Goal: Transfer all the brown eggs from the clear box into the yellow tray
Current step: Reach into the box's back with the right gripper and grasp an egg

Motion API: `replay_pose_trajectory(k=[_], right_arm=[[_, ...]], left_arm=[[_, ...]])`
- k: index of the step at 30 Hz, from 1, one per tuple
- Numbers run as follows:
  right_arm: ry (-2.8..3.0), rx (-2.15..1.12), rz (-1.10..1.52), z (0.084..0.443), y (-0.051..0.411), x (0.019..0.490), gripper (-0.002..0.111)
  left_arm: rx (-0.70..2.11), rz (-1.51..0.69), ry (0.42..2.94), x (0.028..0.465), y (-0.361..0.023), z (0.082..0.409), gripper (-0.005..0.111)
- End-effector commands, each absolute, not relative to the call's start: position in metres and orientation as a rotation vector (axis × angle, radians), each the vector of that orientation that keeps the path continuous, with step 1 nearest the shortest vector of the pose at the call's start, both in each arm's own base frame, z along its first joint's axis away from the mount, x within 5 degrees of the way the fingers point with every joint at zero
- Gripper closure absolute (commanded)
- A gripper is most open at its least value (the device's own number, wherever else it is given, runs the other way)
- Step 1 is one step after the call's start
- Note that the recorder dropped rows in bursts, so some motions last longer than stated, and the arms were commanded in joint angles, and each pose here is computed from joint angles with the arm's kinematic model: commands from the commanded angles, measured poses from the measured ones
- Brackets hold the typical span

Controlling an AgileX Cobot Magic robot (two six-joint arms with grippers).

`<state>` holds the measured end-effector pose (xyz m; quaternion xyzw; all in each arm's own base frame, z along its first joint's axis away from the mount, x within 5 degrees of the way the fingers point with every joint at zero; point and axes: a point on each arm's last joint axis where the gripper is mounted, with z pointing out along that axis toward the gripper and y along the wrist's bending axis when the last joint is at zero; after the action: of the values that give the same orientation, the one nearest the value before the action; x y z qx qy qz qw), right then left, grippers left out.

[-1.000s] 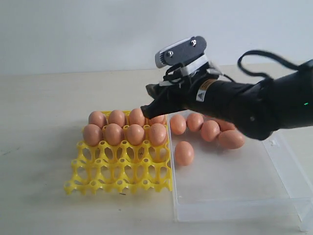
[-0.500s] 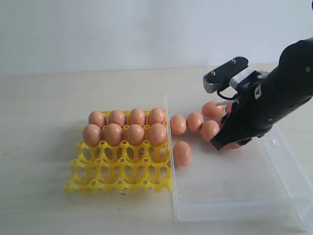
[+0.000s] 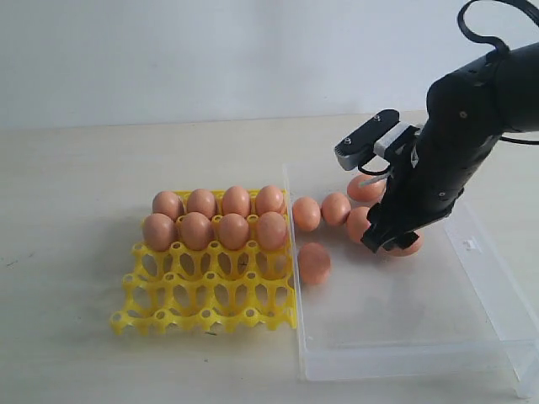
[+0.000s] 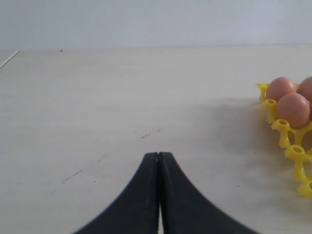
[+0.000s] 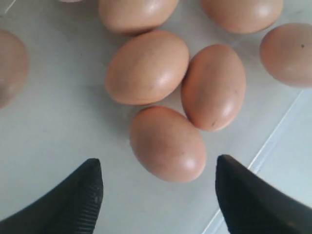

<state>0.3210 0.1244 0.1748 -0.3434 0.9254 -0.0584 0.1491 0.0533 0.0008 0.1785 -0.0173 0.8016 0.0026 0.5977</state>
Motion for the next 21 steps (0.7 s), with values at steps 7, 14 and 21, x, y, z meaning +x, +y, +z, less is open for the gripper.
replay_pose_trajectory(k=[7, 14, 21], right_arm=[[2.657, -1.075, -0.244, 0.141, 0.130, 0.349, 0.043], [2.689, -1.091, -0.249, 0.127, 0.132, 0.353, 0.062], [2.613, -1.003, -0.223, 0.159, 0.133, 0.352, 0.108]], left_arm=[[-0.044, -0.006, 1.836, 0.053, 0.000, 0.181, 0.107], [-0.044, -0.006, 1.836, 0.053, 0.000, 0.181, 0.107], [-0.044, -0.006, 1.836, 0.053, 0.000, 0.181, 0.107]])
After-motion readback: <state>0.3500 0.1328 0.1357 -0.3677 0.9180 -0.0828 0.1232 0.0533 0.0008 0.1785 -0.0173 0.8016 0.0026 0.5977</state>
